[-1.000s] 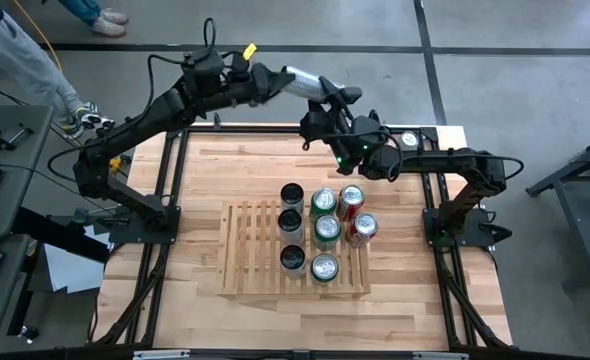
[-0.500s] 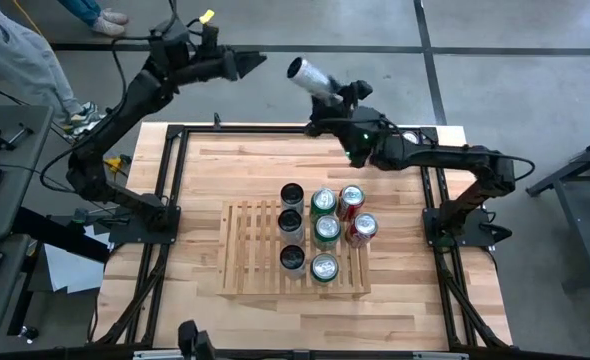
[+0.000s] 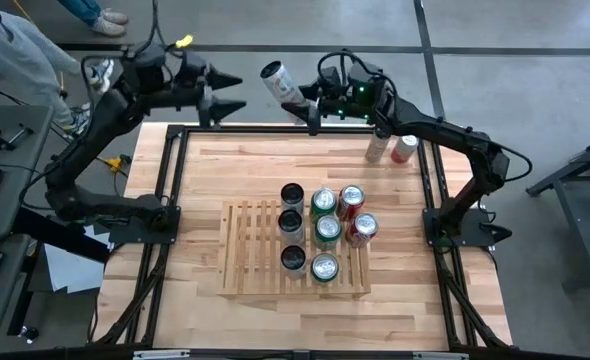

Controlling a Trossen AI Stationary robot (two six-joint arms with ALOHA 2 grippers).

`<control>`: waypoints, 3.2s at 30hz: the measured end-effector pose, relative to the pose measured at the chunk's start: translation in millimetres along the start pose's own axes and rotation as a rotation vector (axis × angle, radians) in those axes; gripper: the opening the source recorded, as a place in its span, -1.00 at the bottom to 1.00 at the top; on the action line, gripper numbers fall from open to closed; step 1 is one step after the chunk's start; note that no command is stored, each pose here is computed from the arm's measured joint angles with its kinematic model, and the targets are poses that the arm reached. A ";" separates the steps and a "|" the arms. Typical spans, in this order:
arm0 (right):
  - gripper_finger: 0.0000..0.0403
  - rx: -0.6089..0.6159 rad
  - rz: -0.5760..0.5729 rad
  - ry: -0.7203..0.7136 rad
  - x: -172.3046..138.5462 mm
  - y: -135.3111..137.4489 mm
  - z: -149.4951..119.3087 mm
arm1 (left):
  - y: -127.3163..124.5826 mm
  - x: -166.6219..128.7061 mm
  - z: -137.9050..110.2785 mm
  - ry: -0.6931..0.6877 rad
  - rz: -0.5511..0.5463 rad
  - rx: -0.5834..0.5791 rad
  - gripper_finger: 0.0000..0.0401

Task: Place canned beverage on shelf
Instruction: Put the left white-yellow soda can on the shelf

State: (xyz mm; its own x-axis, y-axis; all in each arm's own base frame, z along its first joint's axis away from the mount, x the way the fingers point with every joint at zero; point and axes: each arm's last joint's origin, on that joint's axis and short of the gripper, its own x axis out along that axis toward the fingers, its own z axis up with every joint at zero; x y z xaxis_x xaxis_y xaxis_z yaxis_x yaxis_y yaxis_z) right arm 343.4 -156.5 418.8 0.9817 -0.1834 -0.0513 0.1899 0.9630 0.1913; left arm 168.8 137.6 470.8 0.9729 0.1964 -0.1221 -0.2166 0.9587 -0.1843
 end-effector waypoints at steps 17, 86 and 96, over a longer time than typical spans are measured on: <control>0.15 0.050 0.202 -0.130 14.0 41.1 3.2 | -18.0 43.3 -34.0 -0.443 -0.205 -0.009 0.93; 0.89 0.062 -0.066 0.132 -127.7 52.1 42.4 | -87.0 -93.4 -45.7 -0.321 -0.209 -0.106 0.16; 0.89 -0.024 -0.008 0.327 -159.0 76.5 28.0 | -125.9 -23.2 -70.2 -0.120 -0.118 -0.150 0.16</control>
State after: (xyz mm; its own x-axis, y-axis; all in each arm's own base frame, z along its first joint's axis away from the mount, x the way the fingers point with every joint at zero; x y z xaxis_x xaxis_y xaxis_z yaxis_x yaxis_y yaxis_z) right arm 202.2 -59.1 469.0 0.9228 -0.1213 -0.3656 0.1931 0.9669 0.1667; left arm 167.9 -2.1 428.3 0.9930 0.1160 0.0245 -0.1012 0.9370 -0.3344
